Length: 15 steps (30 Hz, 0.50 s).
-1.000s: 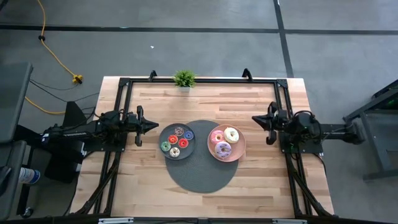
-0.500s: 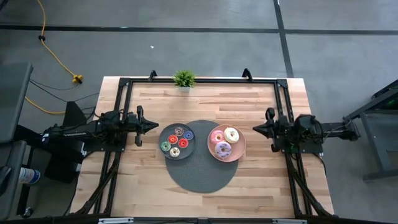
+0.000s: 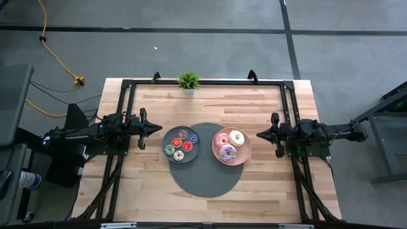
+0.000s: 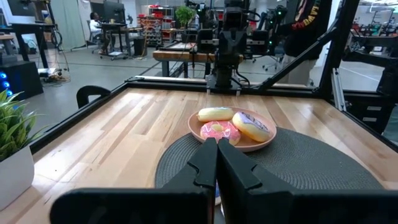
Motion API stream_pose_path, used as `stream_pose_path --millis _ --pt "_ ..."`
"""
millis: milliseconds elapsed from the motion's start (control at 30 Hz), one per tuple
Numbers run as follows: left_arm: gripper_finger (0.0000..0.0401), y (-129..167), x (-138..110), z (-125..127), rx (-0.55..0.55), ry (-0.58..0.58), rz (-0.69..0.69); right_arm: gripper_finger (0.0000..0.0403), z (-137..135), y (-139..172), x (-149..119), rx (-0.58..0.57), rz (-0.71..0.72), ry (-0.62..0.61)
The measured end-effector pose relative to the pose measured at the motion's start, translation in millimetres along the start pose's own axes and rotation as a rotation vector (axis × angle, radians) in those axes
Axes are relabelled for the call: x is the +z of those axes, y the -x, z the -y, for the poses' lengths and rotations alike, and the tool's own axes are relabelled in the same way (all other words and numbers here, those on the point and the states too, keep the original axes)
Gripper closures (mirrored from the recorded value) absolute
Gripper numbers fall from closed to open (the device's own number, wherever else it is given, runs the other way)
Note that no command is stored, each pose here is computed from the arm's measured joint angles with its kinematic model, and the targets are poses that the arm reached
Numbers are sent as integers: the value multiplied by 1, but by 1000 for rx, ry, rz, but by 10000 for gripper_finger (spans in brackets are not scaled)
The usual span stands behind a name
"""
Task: Pick & Place donuts
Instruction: Return to Home Position
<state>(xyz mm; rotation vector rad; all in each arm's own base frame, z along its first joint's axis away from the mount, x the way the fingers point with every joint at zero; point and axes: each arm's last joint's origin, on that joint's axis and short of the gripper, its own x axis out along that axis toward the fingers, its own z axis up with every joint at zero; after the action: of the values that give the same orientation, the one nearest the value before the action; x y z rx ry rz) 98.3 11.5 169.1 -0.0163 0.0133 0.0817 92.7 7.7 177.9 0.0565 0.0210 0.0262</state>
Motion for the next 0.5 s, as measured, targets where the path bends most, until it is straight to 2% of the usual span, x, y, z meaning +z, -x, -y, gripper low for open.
stream_pose_path --millis 200,500 --pt "399 0 0 0 0 0 0 403 2 0 -1 -65 -13 42" --pt "399 0 0 0 2 0 0 403 2 0 -2 -72 -21 63"
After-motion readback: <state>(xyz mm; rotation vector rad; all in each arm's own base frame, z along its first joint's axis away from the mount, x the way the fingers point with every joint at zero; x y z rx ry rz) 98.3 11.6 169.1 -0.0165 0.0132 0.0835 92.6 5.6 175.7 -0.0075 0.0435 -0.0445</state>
